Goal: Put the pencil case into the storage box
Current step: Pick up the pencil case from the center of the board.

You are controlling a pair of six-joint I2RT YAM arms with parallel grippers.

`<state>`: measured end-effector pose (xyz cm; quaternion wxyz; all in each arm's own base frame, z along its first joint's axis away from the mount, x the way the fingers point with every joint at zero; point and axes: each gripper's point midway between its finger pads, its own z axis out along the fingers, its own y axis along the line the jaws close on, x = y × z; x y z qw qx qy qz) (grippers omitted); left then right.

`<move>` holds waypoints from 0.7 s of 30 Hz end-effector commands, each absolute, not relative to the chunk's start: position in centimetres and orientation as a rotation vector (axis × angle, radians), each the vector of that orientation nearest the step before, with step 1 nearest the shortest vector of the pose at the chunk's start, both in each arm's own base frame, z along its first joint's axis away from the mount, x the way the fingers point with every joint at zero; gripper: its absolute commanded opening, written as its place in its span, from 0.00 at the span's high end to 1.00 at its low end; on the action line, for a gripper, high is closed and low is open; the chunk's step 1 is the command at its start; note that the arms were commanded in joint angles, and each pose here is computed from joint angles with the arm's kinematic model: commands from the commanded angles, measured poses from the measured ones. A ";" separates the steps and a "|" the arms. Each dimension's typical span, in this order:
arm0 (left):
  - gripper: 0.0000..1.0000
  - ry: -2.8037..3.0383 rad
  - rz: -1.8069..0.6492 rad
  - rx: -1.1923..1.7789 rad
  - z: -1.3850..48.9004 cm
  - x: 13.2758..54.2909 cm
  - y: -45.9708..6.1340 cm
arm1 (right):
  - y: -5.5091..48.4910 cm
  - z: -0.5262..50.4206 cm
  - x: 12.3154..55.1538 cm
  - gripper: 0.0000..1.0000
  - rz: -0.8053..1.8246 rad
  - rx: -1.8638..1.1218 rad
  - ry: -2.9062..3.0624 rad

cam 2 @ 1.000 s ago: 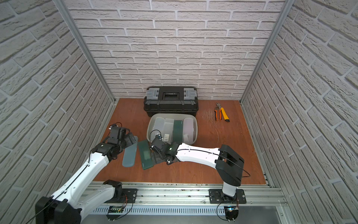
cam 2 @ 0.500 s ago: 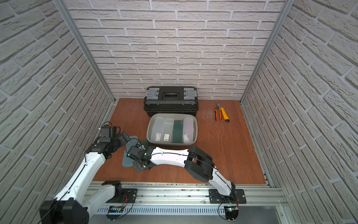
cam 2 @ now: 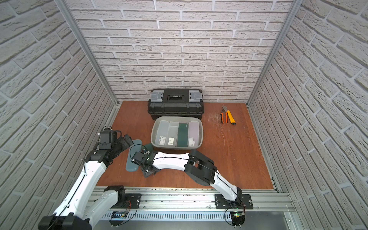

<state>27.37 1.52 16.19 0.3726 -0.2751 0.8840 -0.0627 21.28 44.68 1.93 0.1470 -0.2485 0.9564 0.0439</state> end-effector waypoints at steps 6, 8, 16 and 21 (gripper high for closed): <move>0.02 2.204 -0.200 -0.682 19.7 27.3 1.4 | 43.3 2.7 20.8 0.40 0.130 -0.760 2.723; 0.02 2.191 -0.206 -0.683 20.1 27.1 1.3 | 42.6 3.2 20.7 0.45 0.121 -0.770 2.712; 0.01 2.192 -0.188 -0.621 21.8 26.8 0.4 | 40.7 7.3 20.0 0.52 0.182 -0.791 2.660; 0.02 2.121 -0.163 -0.538 25.1 26.4 -0.8 | 41.7 12.2 19.4 0.53 0.331 -0.859 2.592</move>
